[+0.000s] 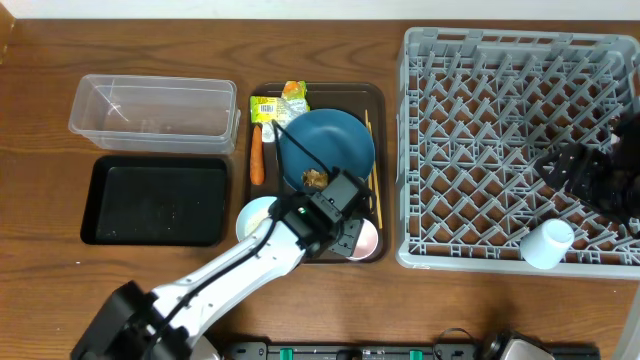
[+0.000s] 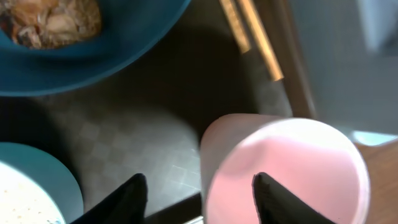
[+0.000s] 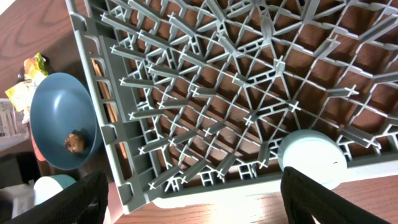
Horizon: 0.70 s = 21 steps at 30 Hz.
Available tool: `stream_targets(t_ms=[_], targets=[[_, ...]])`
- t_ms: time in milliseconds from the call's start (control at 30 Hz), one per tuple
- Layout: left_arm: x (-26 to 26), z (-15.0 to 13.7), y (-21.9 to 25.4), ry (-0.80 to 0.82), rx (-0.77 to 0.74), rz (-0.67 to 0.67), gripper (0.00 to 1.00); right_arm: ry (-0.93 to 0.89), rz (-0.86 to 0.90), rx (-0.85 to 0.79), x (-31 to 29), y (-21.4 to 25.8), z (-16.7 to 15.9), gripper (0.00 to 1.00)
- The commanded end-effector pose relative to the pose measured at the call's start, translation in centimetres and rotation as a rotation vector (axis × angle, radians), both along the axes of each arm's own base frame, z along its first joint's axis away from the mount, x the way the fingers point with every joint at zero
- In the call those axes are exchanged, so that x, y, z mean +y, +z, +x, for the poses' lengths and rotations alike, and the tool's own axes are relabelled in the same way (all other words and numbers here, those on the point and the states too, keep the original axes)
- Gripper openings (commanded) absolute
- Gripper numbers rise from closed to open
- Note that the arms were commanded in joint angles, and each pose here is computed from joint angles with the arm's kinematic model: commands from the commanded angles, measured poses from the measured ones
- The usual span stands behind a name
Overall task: Sort waste into correct bins and load items into the dishwasher rack
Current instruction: 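Grasp the pink cup with the left gripper and lift it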
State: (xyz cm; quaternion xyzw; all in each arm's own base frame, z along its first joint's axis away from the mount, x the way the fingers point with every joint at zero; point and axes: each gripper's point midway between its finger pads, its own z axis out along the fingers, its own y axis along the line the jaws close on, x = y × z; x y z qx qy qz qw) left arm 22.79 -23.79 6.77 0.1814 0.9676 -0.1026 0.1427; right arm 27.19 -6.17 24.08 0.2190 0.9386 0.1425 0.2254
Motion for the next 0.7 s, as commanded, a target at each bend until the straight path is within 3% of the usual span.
stream_targets(t_ms=[0, 300, 467, 667], targets=[[0.2, 0.4, -1.0, 0.000, -0.001, 0.039, 0.48, 0.014, 0.000, -0.018, 0.1, 0.5, 0.2, 0.81], [-0.1, 0.6, -0.7, 0.000, 0.000, 0.020, 0.06, 0.014, 0.001, -0.017, 0.1, 0.5, 0.2, 0.81], [-0.5, 1.7, 5.1, 0.023, -0.051, -0.122, 0.06, 0.033, 0.014, -0.013, 0.5, 0.4, -0.1, 0.83], [0.9, 3.3, 13.5, 0.069, -0.118, -0.419, 0.06, 0.288, 0.187, -0.163, 5.8, 2.7, 0.7, 0.80]])
